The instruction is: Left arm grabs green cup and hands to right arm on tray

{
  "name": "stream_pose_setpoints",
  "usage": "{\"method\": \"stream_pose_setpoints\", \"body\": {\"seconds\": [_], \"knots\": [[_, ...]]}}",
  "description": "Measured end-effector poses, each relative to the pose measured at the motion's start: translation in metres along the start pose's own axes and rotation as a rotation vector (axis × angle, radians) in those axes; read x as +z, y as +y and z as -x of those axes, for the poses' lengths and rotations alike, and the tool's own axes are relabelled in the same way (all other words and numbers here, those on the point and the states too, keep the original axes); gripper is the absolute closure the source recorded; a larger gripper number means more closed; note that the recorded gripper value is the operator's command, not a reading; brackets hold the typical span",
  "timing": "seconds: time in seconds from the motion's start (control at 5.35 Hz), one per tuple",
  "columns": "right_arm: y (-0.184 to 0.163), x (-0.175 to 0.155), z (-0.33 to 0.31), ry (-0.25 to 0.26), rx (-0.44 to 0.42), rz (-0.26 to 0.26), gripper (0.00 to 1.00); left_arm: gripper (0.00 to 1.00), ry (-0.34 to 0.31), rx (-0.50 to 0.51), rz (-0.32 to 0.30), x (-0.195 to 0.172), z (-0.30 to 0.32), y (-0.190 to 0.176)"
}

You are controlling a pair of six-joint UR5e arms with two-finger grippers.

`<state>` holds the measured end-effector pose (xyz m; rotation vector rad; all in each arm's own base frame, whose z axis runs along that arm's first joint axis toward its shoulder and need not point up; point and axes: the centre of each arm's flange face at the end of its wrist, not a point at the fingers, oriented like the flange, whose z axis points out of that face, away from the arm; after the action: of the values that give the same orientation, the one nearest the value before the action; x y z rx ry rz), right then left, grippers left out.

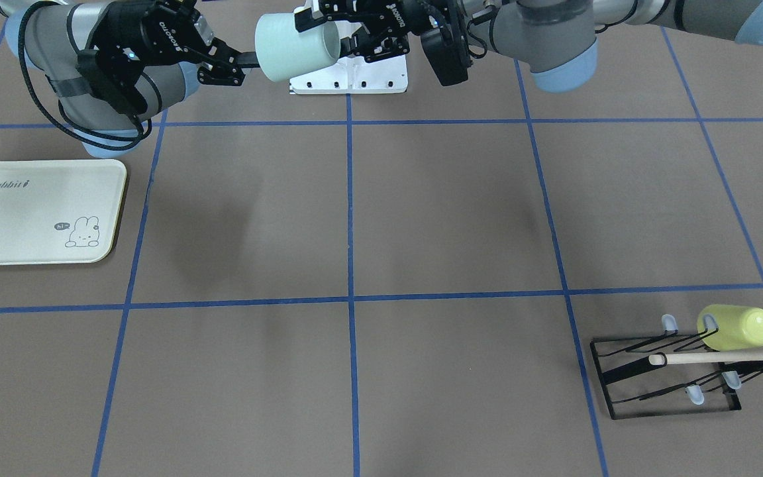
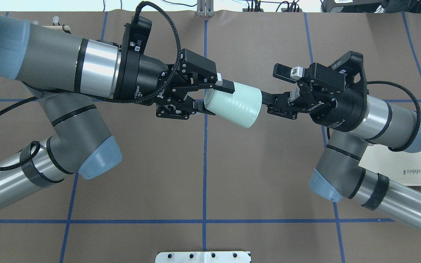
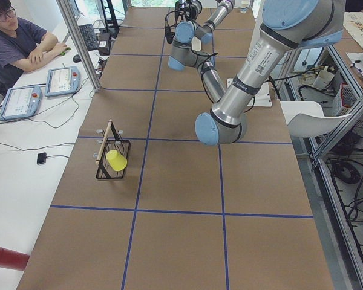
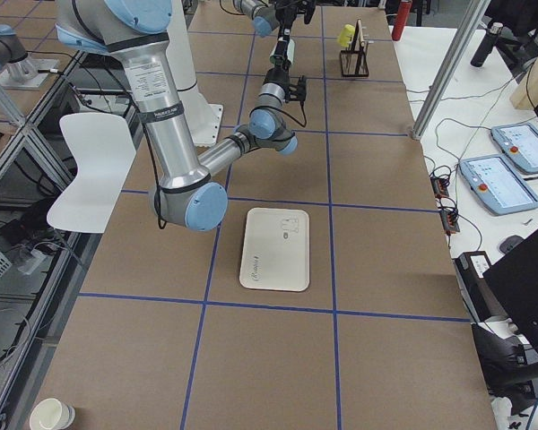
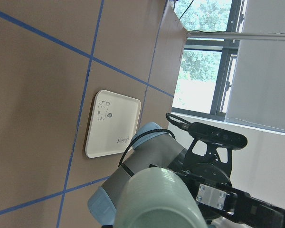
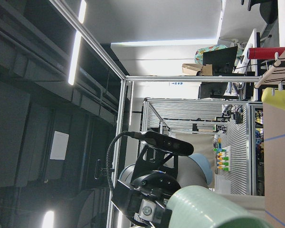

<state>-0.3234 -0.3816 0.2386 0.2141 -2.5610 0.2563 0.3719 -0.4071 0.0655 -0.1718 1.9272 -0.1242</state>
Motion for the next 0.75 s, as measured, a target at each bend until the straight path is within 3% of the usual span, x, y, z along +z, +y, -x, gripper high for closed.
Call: {"method": "stream_pose_setpoints", "body": {"seconds": [0.37, 0.75], "knots": [[-0.0007, 0.0035, -0.0003, 0.011, 0.0, -0.009, 0.09, 0.99, 0.001, -0.001, 0.007, 0.0022, 0.0003, 0.0031], [-0.0026, 0.0032, 0.0007, 0.022, -0.003, -0.014, 0.27, 0.99, 0.002, -0.001, 0.009, 0.0026, 0.0002, 0.0041]]}}
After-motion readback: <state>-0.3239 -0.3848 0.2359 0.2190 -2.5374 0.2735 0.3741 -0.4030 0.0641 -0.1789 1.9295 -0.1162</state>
